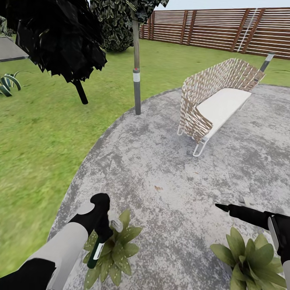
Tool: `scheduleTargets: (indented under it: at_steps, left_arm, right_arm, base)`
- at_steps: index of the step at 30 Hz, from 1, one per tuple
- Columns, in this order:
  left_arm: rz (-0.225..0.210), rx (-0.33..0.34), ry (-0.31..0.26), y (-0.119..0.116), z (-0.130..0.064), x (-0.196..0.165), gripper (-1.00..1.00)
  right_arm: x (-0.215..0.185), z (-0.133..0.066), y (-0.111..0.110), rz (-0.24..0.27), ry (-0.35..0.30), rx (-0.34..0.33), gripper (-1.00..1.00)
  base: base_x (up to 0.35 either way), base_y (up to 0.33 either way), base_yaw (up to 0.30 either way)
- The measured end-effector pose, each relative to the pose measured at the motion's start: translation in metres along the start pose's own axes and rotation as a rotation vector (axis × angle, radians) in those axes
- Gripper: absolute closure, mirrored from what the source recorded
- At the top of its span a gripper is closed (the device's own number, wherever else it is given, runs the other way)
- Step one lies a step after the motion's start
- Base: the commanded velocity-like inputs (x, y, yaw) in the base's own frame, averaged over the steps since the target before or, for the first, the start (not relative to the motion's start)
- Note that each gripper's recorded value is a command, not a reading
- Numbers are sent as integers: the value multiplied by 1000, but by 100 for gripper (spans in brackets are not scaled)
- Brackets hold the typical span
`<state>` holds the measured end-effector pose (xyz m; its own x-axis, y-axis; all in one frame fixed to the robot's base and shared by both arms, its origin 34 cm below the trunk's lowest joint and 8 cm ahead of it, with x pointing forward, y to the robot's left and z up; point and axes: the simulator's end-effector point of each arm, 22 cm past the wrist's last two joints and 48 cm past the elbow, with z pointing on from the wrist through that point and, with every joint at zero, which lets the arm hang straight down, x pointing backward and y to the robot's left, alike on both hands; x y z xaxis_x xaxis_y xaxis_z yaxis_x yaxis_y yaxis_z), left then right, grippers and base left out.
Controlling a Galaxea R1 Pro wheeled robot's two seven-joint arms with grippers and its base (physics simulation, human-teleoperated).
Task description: Pick up the pesticide atomizer in the garden and spray insectifuge to fully cover both potted plants in the garden.
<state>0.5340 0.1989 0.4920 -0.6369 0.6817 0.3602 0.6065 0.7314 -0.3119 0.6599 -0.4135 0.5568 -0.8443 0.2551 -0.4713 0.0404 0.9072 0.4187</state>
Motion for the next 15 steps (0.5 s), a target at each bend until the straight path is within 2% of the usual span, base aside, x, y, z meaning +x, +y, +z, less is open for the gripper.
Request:
scheduleTargets:
  at_steps: [1, 6, 15]
  left_arm:
    - [-2, 15, 23, -3, 7, 6, 100]
    - [3, 31, 63, -9, 17, 16, 100]
    - [3, 39, 77, -11, 22, 20, 100]
  right_arm:
    - [0, 0, 0, 0, 0, -1, -100]
    - [0, 0, 0, -1, -1, 0, -100]
    - [0, 0, 0, -1, -1, 0, -100]
  base:
    - [2, 0, 0]
    - [0, 0, 0]
    - [0, 0, 0]
